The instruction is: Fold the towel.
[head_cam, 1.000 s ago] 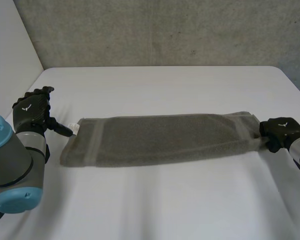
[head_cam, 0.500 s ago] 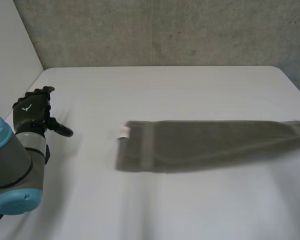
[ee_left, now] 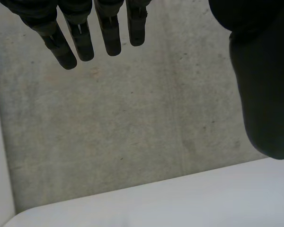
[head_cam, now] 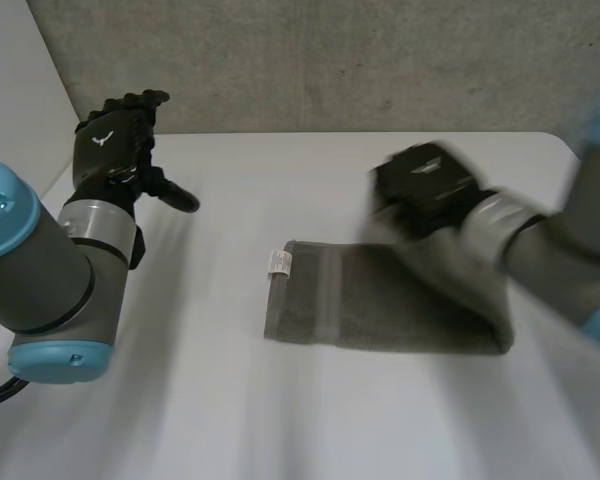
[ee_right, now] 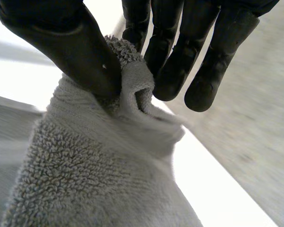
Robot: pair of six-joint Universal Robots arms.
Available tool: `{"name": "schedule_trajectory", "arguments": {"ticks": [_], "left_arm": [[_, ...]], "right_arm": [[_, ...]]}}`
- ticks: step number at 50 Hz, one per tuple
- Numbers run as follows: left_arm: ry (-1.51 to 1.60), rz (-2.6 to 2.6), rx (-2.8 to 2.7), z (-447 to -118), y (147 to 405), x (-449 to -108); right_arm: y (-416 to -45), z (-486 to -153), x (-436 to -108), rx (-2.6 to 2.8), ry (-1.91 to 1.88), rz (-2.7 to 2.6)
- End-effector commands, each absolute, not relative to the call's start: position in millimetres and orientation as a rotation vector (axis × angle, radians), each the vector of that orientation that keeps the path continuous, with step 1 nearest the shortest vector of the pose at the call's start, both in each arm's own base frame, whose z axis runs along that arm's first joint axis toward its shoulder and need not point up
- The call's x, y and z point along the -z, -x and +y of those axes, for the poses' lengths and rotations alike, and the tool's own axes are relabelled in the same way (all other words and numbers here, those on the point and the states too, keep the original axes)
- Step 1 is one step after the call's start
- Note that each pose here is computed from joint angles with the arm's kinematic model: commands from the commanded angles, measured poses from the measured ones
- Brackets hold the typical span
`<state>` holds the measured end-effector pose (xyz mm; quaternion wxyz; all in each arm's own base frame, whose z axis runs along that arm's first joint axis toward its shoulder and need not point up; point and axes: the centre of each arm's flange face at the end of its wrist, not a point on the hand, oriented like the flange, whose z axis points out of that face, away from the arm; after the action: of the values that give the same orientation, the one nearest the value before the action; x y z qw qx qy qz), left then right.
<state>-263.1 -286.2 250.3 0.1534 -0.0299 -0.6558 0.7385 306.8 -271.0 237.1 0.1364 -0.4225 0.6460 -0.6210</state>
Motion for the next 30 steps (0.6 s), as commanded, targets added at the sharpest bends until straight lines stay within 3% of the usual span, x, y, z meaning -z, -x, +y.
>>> {"name": "schedule_trajectory", "arguments": {"ticks": [1,10,12,15,30], "left_arm": [[0.127,-1.888,-2.08,-279,276,-240],[0.171,-1.96,-2.015,-275,285,-215],[0.173,-1.964,-2.013,-275,285,-214],[0.172,-1.967,-2.01,-275,285,-212],[0.179,-1.973,-2.002,-273,286,-210]], "right_arm": [[-354,-229,-181,1.655,1.345,1.87],[-326,-237,-169,1.629,1.291,2.016],[-285,-259,-172,1.659,1.192,2.142],[-252,-268,-161,1.627,1.121,2.271],[-203,-264,-131,1.626,1.05,2.402]]}}
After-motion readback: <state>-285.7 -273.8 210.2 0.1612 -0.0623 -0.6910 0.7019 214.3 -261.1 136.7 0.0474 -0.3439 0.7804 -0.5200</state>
